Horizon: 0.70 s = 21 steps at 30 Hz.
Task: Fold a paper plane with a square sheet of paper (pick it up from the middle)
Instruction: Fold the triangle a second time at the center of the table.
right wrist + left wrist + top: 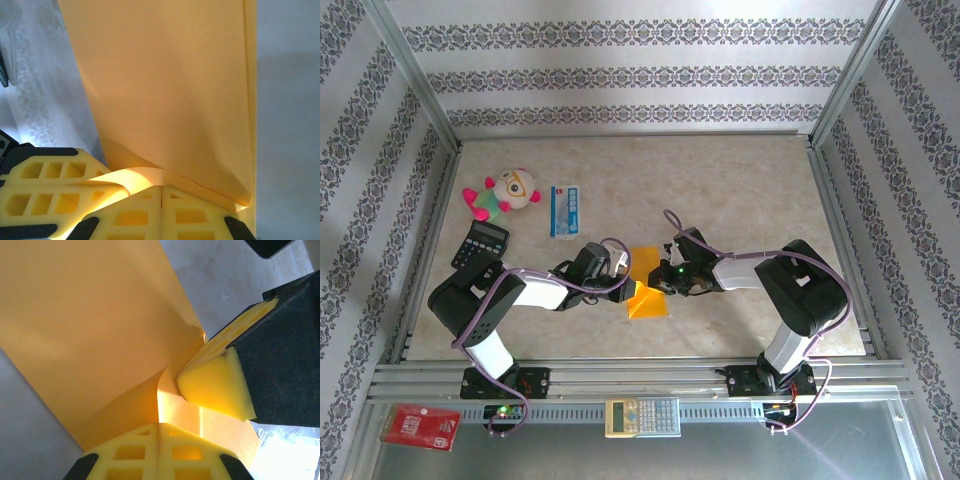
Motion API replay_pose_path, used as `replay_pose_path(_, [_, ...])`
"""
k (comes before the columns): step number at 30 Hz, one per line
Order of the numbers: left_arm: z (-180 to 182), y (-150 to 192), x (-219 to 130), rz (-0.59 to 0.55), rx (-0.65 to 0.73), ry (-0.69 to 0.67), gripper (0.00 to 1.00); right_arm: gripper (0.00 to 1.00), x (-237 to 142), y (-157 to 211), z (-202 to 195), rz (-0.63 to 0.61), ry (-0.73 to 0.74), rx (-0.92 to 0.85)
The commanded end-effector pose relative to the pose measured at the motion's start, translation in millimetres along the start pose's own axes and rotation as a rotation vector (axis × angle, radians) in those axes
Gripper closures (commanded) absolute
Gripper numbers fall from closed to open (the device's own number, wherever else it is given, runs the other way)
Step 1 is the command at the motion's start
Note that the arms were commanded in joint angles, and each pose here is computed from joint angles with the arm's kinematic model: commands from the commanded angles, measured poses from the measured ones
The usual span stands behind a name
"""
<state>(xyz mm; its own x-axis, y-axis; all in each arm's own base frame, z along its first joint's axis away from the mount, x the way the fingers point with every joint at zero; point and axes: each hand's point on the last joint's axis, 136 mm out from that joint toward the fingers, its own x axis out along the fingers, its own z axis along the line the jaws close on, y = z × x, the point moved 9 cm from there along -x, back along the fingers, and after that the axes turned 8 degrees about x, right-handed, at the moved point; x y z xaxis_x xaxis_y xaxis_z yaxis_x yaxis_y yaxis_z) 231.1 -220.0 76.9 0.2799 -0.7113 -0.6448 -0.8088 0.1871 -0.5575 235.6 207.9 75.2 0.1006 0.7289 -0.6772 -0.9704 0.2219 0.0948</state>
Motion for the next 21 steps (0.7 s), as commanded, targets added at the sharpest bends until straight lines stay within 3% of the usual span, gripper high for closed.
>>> replay_pose_path(1, [30, 31, -4, 0.14, -0.047, -0.235, 0.94, 0.95, 6, 7, -30, 0.016, 0.108, 0.048])
replay_pose_path(10, [13, 7, -23, 0.077, -0.047, -0.232, 0.67, 0.95, 6, 11, -39, 0.015, 0.132, 0.064])
replay_pose_path(14, [-1, 1, -42, 0.01, -0.068, -0.215, 0.6, 0.96, 7, 11, -39, 0.012, 0.134, 0.067])
replay_pose_path(17, [-20, 4, -51, -0.026, -0.074, -0.166, 0.61, 0.95, 7, 11, -37, 0.01, 0.131, 0.069])
replay_pose_path(21, [-44, 7, -42, -0.005, -0.06, -0.065, 0.84, 0.95, 7, 10, -38, 0.008, 0.134, 0.07])
